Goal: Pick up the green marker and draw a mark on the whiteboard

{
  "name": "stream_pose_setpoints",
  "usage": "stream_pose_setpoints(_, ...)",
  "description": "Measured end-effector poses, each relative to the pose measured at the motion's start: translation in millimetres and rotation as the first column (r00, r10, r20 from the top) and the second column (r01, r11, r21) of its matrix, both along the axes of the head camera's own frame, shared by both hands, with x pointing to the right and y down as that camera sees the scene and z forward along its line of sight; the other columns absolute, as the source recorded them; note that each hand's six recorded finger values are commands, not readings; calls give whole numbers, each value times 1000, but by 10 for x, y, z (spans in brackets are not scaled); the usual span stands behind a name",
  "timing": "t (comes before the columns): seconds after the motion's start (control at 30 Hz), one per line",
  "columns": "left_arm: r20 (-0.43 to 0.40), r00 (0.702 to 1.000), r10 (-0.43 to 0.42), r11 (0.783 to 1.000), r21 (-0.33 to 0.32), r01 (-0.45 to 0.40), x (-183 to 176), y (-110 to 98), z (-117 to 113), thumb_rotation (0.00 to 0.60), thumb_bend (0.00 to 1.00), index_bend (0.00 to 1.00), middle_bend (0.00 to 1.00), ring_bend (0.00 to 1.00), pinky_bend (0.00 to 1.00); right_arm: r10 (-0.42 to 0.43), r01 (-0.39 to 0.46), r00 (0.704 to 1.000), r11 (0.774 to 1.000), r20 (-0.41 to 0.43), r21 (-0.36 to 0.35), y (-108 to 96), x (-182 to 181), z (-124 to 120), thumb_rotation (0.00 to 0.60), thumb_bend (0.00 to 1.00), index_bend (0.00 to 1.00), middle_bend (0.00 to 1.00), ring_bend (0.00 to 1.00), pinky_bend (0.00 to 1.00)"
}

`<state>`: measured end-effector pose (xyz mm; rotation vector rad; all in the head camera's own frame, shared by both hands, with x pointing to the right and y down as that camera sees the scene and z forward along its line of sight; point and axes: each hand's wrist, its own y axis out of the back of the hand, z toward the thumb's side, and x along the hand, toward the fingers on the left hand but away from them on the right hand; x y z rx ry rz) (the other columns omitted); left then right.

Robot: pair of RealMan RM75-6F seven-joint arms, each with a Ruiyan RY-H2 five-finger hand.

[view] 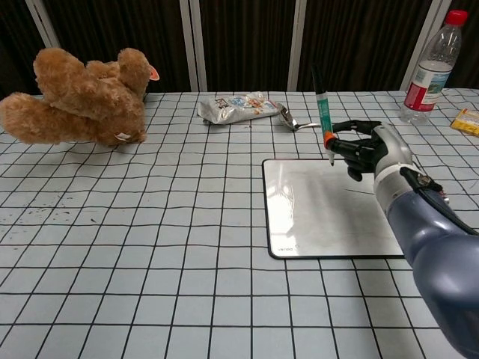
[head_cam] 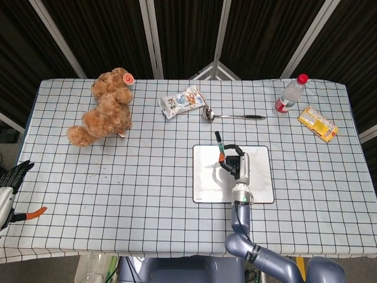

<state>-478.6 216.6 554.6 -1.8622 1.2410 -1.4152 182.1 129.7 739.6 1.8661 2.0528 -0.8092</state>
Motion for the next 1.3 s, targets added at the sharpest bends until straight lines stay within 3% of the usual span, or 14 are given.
stream_pose_setpoints(0.17, 1, 1000, 5, 1000, 1, -5, 15, 6, -2, 600, 0, 0, 0, 0, 0, -14, 14, 1000, 999, 12, 37, -21, -17, -144, 600, 612, 900, 1000, 1000, 914)
stream_pose_setpoints(0.3, 2, 1000, 9, 1000, 3, -9, 28, 9, -3, 600, 0, 0, 0, 0, 0, -21, 21, 1000, 999, -7, 25, 46, 75, -164, 600, 612, 900, 1000, 1000, 914)
stream_pose_setpoints(0.67, 4, 1000, 19, 1000, 5, -19, 53, 9, 2, 600, 0, 0, 0, 0, 0, -46, 42, 997, 997, -67, -57, 290, 284, 2, 600, 612, 900, 1000, 1000, 911)
stream_pose_setpoints(1.3, 5, 1000, 15, 1000, 1, -15, 44, 8, 11, 600, 0, 0, 0, 0, 0, -49, 37, 991, 995, -122, -96, 331, 455, 152, 600, 612, 900, 1000, 1000, 911)
